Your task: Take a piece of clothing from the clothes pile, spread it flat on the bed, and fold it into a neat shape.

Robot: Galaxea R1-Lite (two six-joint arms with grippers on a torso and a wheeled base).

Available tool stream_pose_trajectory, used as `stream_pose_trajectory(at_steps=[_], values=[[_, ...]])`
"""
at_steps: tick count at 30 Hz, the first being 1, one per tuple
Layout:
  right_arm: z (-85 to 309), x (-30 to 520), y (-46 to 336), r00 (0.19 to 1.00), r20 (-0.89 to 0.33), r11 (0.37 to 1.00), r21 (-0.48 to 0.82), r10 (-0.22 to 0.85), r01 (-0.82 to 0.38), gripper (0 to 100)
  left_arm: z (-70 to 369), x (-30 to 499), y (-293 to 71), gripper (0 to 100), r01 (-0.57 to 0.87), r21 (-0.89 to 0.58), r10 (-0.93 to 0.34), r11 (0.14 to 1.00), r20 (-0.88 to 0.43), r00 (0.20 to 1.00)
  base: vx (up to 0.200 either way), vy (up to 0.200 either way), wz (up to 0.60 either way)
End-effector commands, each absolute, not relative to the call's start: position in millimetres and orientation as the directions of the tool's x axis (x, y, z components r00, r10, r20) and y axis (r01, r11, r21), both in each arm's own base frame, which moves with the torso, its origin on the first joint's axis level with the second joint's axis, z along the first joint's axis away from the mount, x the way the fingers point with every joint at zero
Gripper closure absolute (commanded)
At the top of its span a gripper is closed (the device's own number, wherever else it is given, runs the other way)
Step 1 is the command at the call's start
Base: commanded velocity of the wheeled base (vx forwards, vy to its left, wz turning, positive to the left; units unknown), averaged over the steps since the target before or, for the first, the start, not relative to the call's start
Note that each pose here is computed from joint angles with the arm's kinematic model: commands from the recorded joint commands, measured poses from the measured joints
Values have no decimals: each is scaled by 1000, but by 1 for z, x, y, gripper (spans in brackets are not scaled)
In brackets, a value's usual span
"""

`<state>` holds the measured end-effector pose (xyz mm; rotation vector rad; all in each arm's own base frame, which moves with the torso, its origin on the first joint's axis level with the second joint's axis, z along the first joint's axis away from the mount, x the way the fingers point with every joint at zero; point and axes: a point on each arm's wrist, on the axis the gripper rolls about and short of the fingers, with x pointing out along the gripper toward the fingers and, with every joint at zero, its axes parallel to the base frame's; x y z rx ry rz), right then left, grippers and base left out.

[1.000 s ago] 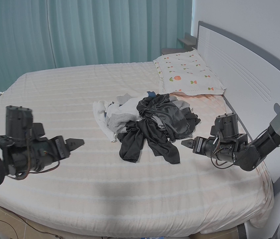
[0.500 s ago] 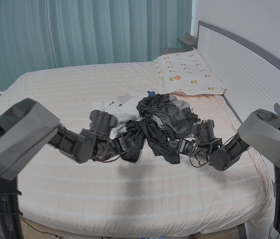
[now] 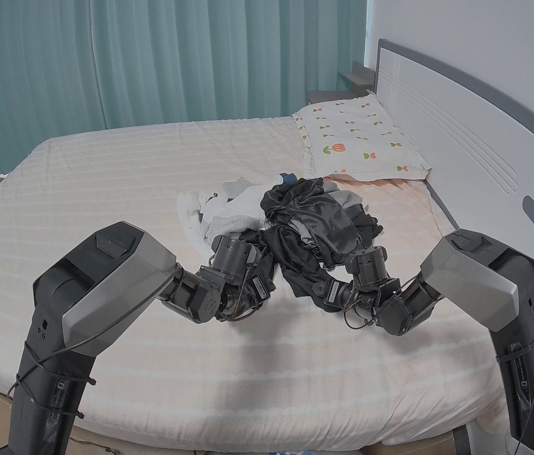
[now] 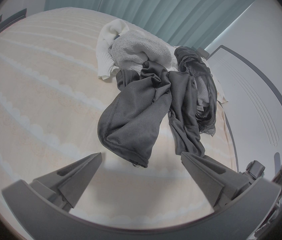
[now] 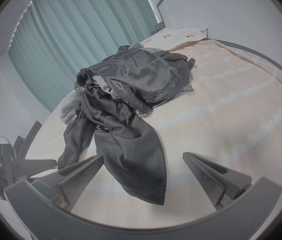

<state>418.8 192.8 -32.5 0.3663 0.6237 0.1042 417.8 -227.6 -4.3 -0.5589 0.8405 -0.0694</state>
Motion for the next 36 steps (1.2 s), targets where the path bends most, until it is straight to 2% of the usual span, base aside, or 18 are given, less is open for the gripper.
stream_pose_trajectory(at_steps=[1,9,21,22,23,24,36], values=[[-38,422,196,807,-552,931,365,208,10,0,-8,424,-228,0,-168,-491,-254,855,-678,690,0,0,0],[-45,427,202,811,-543,934,358,215,-8,0,-26,435,-233,0,-192,-471,-210,861,-674,709,0,0,0],[-45,432,209,819,-526,932,362,229,-28,0,-24,438,-233,0,-221,-503,-210,835,-664,717,0,0,0],[-46,432,209,818,-527,932,362,229,-28,100,-23,438,-233,0,-221,-504,-211,835,-663,718,0,0,0],[-47,432,210,818,-527,932,362,230,-29,100,-23,438,-233,0,-221,-504,-211,835,-663,718,0,0,0],[-47,433,210,818,-527,932,361,230,-30,100,-23,437,-233,100,-221,-503,-210,835,-664,717,0,0,0],[-40,430,210,823,-512,922,385,246,-35,100,-15,431,-228,100,-279,-473,-183,836,-718,671,0,0,0]])
